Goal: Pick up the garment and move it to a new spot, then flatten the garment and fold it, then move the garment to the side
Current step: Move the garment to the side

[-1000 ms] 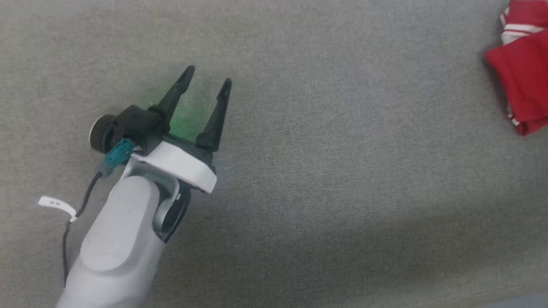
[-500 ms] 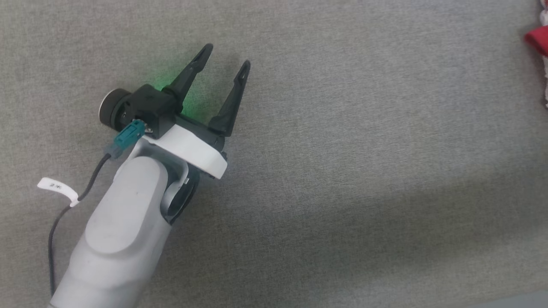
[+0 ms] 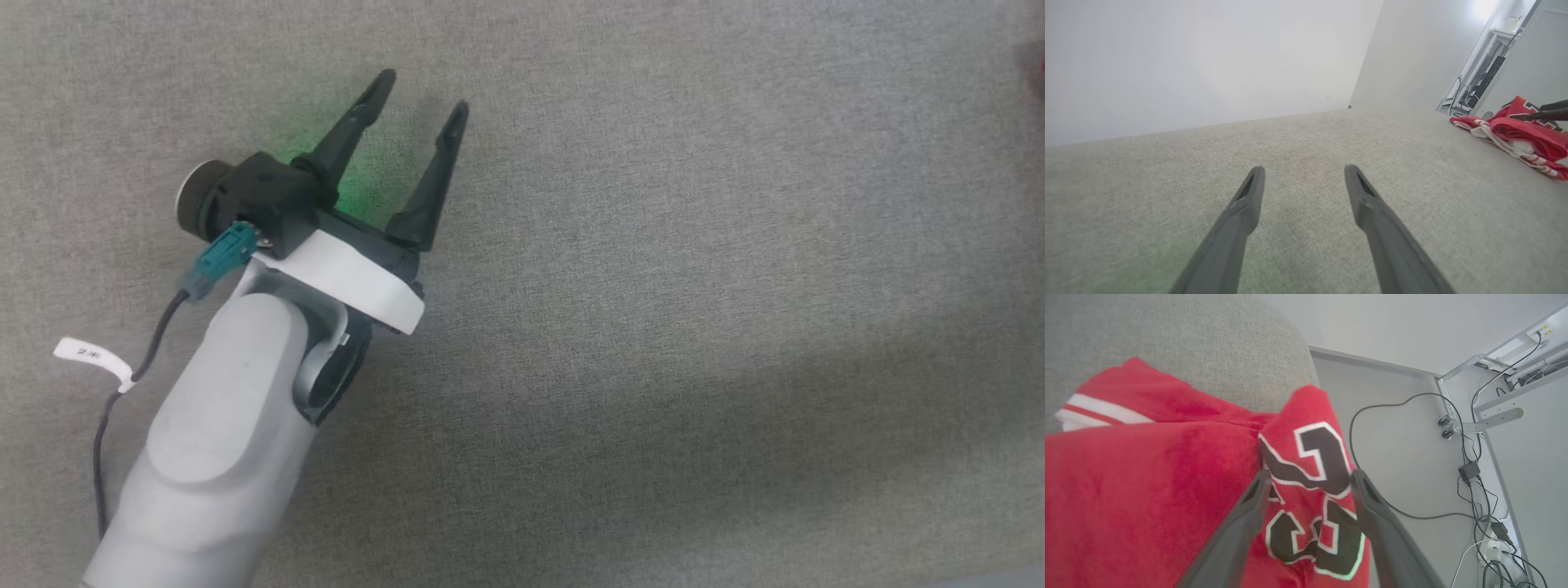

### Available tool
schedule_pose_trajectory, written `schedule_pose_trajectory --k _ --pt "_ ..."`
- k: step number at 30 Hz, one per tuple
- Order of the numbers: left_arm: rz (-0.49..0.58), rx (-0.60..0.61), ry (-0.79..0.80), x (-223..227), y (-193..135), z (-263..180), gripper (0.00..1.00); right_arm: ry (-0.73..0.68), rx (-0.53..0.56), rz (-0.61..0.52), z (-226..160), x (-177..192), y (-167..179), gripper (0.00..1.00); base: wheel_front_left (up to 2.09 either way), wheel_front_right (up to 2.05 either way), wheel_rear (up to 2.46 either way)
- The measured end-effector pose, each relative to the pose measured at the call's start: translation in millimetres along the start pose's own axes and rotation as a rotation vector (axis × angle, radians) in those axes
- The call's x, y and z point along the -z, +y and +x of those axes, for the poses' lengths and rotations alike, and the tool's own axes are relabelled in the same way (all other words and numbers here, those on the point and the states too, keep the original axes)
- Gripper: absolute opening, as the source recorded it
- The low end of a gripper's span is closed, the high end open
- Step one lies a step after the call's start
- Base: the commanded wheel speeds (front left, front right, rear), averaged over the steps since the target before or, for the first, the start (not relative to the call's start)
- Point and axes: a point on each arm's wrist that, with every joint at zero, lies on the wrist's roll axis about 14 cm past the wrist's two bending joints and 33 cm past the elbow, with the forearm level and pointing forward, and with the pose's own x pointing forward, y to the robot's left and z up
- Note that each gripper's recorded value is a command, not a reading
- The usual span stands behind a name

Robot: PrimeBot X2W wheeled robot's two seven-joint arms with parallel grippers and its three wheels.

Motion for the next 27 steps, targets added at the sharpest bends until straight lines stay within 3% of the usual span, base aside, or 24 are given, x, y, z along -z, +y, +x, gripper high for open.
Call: schedule_pose_trajectory --k 11,27 --pt "0.022 -0.040 -0.057 -29 8 -15 1.00 -0.105 -0.002 0.058 -17 -26 -6 1.00 0.00 0.00 0.00" --pt "0.074 -0.202 -0.116 -75 33 -82 1.00 -0.408 -0.199 0.187 -64 -75 62 1.00 0.00 0.00 0.00"
